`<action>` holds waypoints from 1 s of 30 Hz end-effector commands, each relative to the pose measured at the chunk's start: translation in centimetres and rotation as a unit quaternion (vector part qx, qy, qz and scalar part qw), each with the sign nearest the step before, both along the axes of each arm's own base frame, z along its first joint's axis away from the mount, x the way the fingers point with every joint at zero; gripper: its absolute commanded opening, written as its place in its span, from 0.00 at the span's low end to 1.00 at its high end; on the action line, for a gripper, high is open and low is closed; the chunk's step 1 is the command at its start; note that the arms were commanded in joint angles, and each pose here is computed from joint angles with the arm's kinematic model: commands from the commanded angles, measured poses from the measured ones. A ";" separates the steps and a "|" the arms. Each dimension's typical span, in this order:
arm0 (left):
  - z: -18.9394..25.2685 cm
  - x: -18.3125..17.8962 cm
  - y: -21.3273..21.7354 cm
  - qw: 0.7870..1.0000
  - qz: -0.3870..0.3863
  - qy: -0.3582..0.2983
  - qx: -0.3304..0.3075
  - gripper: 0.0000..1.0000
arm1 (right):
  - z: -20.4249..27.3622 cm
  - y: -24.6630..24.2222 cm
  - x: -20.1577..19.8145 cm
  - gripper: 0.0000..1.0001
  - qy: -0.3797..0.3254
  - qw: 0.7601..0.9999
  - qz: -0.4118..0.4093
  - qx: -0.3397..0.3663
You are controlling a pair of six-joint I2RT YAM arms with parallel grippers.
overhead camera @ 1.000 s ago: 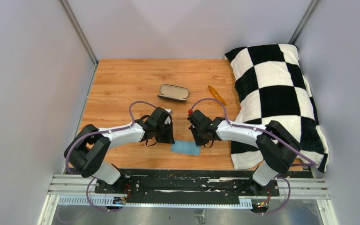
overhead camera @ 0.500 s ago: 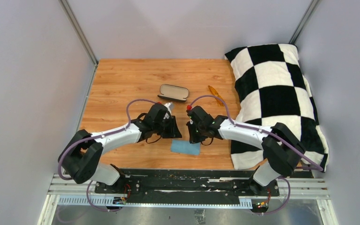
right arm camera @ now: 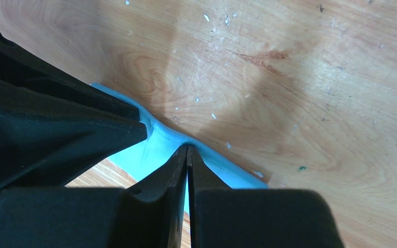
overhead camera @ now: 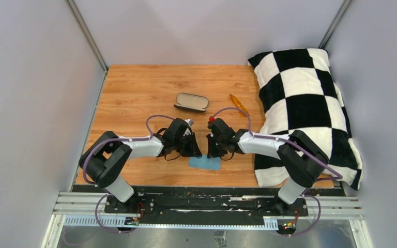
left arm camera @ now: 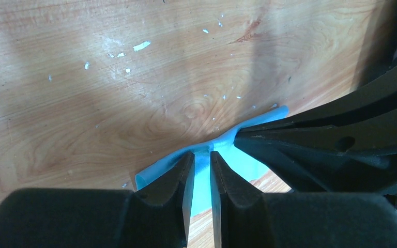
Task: Organize the sunglasses
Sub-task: Fold the glasses cleaning cloth at the center of the board.
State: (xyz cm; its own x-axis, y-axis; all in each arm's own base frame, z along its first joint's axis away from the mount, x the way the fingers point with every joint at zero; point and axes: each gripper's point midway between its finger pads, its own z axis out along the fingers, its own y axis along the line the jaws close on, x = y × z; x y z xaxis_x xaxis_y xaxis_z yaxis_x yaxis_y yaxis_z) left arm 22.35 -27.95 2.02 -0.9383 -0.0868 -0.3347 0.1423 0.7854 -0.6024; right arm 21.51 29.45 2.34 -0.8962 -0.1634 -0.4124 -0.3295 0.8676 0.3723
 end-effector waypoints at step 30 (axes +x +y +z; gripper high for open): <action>1.5 -0.5 2.2 0.998 -0.016 -0.027 0.053 0.25 | 0.7 -2.9 -0.2 0.11 -0.014 0.999 -0.016 -0.034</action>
